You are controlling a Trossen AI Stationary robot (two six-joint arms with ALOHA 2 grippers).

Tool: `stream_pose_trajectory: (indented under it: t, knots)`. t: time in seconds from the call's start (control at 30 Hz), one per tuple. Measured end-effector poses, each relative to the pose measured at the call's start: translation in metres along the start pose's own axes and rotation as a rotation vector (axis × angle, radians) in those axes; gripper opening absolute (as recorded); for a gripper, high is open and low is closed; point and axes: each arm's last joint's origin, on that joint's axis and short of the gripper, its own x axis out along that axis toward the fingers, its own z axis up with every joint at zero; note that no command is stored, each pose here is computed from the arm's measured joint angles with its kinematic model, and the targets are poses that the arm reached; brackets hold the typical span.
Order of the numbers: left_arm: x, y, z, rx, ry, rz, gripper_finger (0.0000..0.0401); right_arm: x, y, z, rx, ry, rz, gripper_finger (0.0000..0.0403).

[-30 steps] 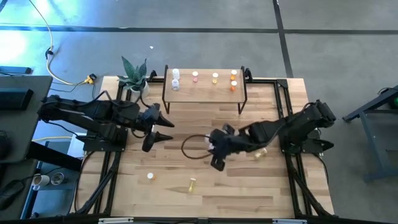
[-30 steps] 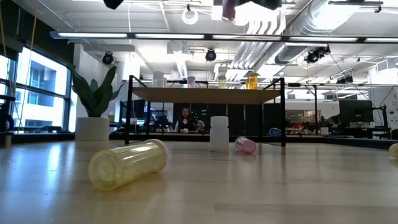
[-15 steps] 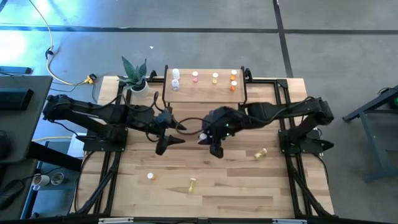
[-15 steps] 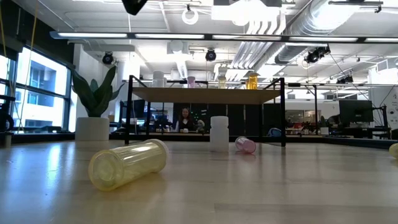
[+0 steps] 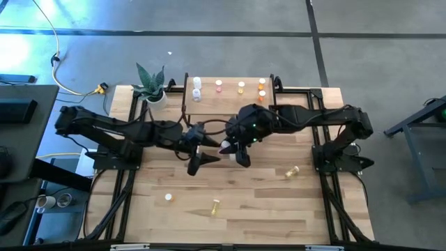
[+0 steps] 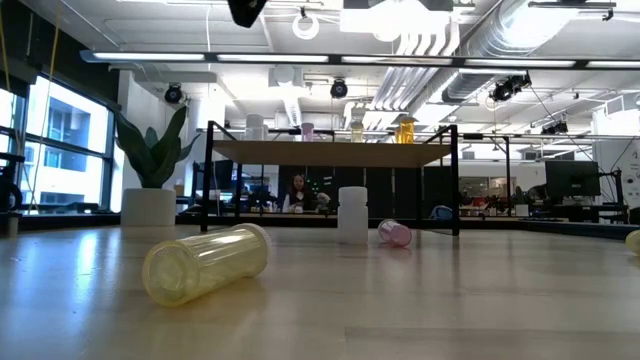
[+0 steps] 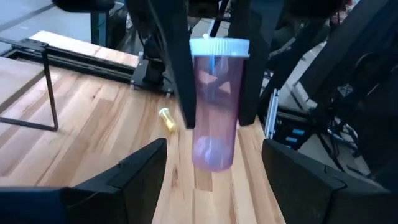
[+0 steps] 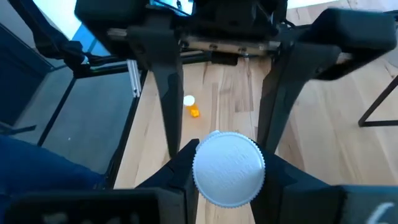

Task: Pick and place medicine bottles onto shelf by color
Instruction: Put the right pink pill bottle aligned with the other pink pill bottle on the shelf

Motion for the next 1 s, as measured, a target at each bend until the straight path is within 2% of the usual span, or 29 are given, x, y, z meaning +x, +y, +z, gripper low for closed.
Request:
stream_pose_trajectory:
  t: [0.33, 0.8, 1.0]
  knots:
    - [0.0042, 0.0009, 0.0021, -0.036, -0.05, 0.042, 0.0247, -0.0004, -0.0009, 0.0011, 0.001, -0.005, 0.027, 0.0089]
    - [0.0042, 0.0005, 0.0022, -0.049, -0.051, 0.038, 0.0108, -0.0005, -0.0006, 0.0029, -0.002, -0.023, 0.034, 0.0089]
    - [0.0042, 0.0005, 0.0022, -0.022, -0.05, 0.039, 0.0086, -0.0005, -0.0007, 0.0029, -0.002, -0.022, 0.035, 0.0091]
